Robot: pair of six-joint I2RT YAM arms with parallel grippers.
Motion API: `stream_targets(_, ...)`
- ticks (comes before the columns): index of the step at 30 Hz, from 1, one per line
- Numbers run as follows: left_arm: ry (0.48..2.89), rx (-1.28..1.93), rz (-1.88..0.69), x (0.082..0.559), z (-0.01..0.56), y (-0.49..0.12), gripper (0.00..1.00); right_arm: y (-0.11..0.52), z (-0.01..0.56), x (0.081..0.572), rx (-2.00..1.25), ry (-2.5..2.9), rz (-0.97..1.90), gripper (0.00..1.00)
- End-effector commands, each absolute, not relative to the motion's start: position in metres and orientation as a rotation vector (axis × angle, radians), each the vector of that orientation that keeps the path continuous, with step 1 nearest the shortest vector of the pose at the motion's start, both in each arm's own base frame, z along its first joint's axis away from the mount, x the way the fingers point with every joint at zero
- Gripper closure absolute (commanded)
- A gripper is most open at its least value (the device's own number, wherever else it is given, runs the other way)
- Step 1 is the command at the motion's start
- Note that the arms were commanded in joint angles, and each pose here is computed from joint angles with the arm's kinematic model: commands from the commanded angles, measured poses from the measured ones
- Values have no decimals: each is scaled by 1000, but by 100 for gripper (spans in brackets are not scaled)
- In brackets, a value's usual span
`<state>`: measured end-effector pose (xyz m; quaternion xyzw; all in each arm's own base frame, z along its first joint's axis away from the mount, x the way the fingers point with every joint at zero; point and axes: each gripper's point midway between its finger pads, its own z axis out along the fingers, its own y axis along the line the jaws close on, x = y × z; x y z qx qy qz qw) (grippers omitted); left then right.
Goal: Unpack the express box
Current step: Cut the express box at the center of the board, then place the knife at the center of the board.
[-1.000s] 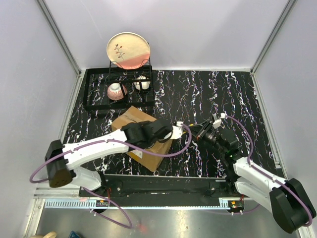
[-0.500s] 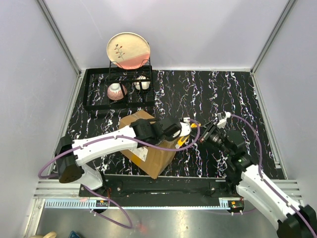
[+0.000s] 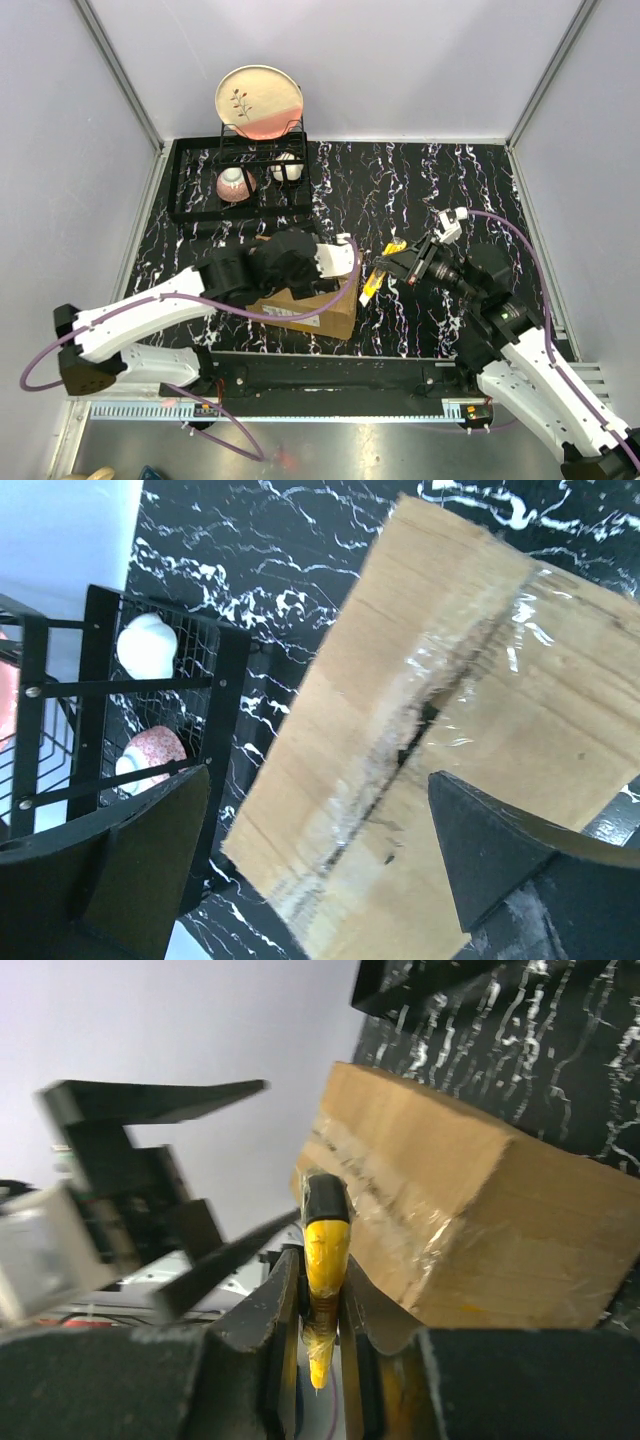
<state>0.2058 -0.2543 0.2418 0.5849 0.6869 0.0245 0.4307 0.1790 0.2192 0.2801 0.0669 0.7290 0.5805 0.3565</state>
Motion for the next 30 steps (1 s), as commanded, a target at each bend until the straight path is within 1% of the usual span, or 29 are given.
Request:
stream_targets(1, 1634, 1410, -55, 193, 287, -245, 1, 223, 291, 175, 9, 1913, 1431, 100)
stream_targets(5, 1582, 1371, -108, 188, 322, -231, 1, 223, 294, 182, -21, 1938, 1374, 100)
stream_targets(7, 1561, 1369, -96, 189, 325, -223, 1, 223, 294, 187, 0, 1947, 1355, 100)
stream_targets(9, 1539, 1444, -36, 193, 306, -211, 1, 222, 293, 189, 16, 1962, 1340, 100)
stream_targets(10, 1564, 1438, 5, 203, 297, -198, 1, 220, 289, 191, 38, 1981, 1321, 100)
stream_targets(11, 1579, 1501, 54, 207, 271, -189, 1, 220, 288, 191, 40, 1983, 1316, 100)
stream_targets(14, 1588, 1504, 101, 219, 246, -167, 1, 219, 286, 194, 57, 1985, 1309, 100)
stream_targets(17, 1582, 1517, 155, 230, 233, -162, 1, 223, 286, 197, 56, 1986, 1324, 100)
stream_targets(20, 1563, 1538, 153, 236, 227, -168, 1, 226, 290, 200, 54, 1973, 1333, 100)
stream_targets(26, 1531, 1633, 78, 234, 215, -185, 1, 226, 296, 202, 62, 1954, 1337, 100)
stream_targets(30, 1482, 1730, -36, 220, 198, -199, 1, 226, 295, 204, 66, 1953, 1330, 100)
